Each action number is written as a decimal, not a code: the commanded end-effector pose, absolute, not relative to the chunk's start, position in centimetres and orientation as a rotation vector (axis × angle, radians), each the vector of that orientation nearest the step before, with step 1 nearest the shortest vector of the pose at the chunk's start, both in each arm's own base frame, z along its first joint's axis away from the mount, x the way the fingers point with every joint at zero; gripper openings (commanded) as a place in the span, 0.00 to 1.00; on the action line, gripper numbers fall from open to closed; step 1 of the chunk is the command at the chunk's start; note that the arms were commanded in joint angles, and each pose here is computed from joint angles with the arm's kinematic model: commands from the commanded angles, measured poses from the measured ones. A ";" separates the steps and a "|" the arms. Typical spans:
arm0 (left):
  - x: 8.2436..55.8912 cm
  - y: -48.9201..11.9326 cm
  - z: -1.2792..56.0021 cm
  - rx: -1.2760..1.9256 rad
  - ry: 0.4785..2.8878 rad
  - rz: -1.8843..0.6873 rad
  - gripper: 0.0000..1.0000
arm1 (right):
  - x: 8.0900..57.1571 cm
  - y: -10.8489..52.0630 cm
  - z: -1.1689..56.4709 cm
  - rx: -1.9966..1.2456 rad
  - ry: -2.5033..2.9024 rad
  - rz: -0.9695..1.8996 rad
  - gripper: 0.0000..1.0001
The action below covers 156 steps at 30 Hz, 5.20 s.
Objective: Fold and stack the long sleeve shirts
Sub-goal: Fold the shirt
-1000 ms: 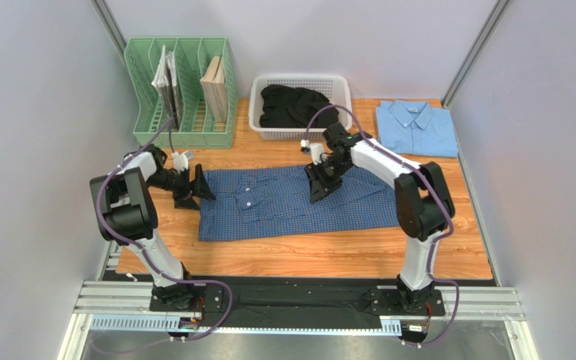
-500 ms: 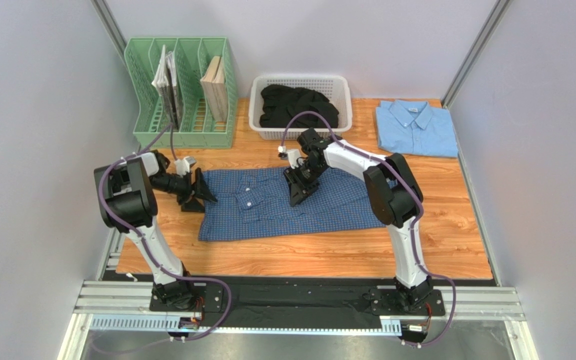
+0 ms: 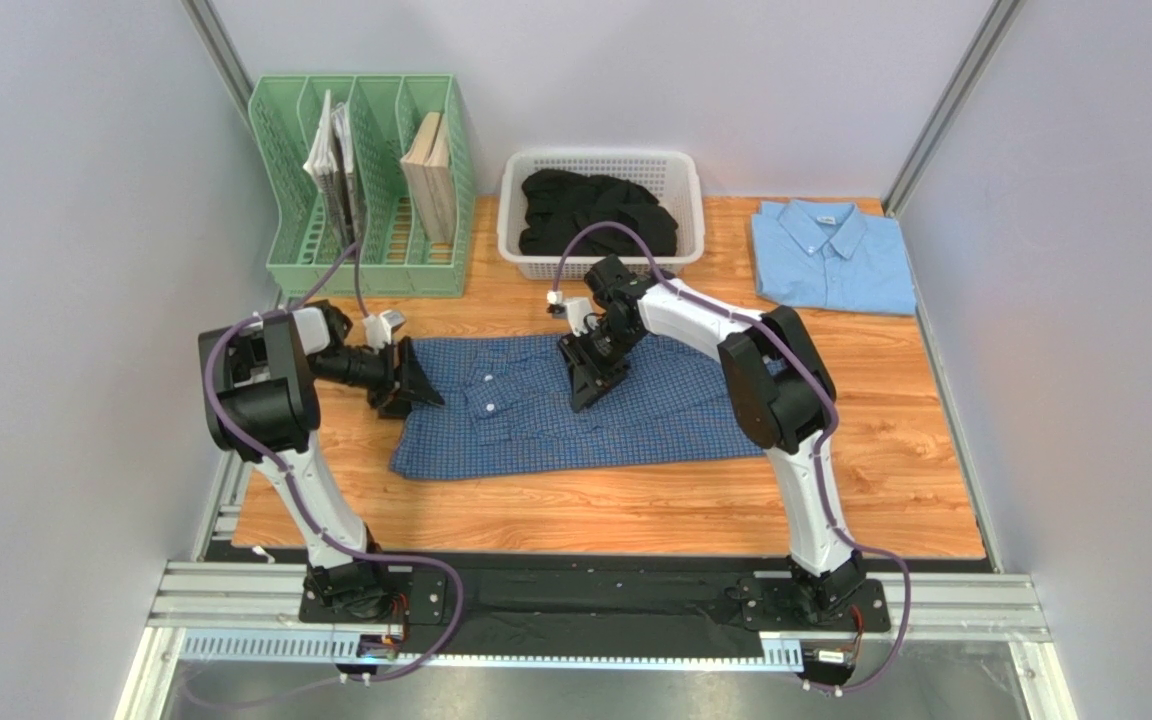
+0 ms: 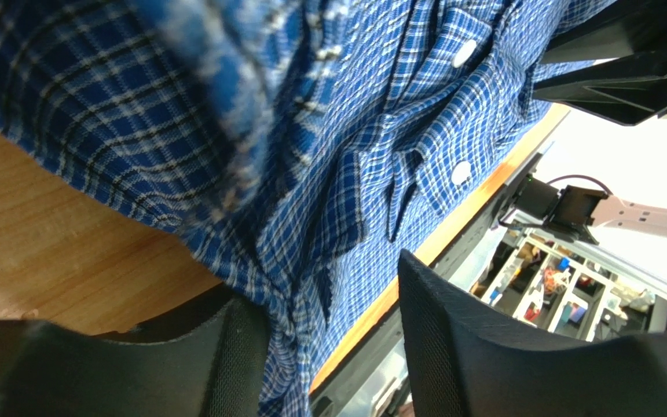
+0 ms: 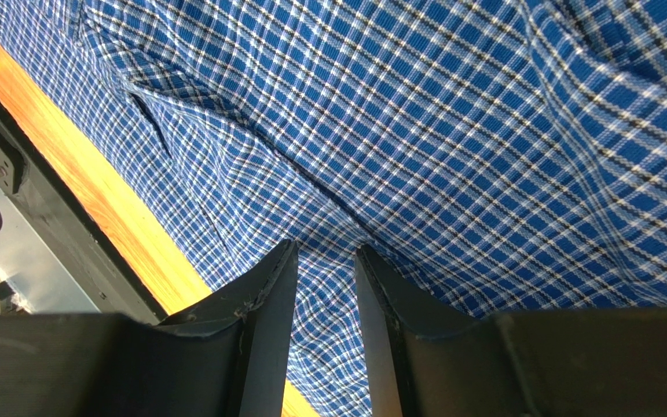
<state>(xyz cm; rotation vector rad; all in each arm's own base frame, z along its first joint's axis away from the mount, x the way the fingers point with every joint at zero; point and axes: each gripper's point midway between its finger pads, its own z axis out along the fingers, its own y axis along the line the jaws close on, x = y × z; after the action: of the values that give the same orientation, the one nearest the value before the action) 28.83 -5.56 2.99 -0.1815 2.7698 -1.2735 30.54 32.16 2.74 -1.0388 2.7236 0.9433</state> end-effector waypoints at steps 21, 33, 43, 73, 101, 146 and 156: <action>29.5 -5.0 4.9 -0.059 2.669 -1.224 0.14 | 31.6 41.2 1.5 -0.595 2.708 1.142 0.00; 29.2 -5.1 7.0 -0.010 2.626 -1.199 0.04 | 31.5 41.6 9.2 -0.687 2.555 1.259 0.05; 29.2 -5.4 8.5 0.044 2.603 -1.171 0.00 | 33.4 37.9 4.7 -0.514 2.710 1.064 0.04; 29.4 -0.8 6.3 -0.142 2.781 -0.862 0.62 | 32.8 37.9 -1.3 -0.502 2.820 0.913 0.03; 29.7 -6.6 13.9 -0.041 2.527 -1.331 0.00 | 32.7 37.5 -2.6 -0.466 2.856 0.882 0.01; 31.7 -1.0 3.6 -0.004 2.877 -0.885 0.74 | 32.5 39.4 0.2 -0.496 2.811 0.985 0.03; 31.8 -3.6 6.2 0.012 2.767 -1.053 0.39 | 32.4 39.2 -0.1 -0.492 2.819 0.975 0.03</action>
<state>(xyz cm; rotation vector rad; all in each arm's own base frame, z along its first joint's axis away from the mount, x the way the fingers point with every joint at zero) 31.73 -1.98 3.93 -0.0200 2.8608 -0.9465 33.05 40.31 2.39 -0.5070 2.7407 1.0967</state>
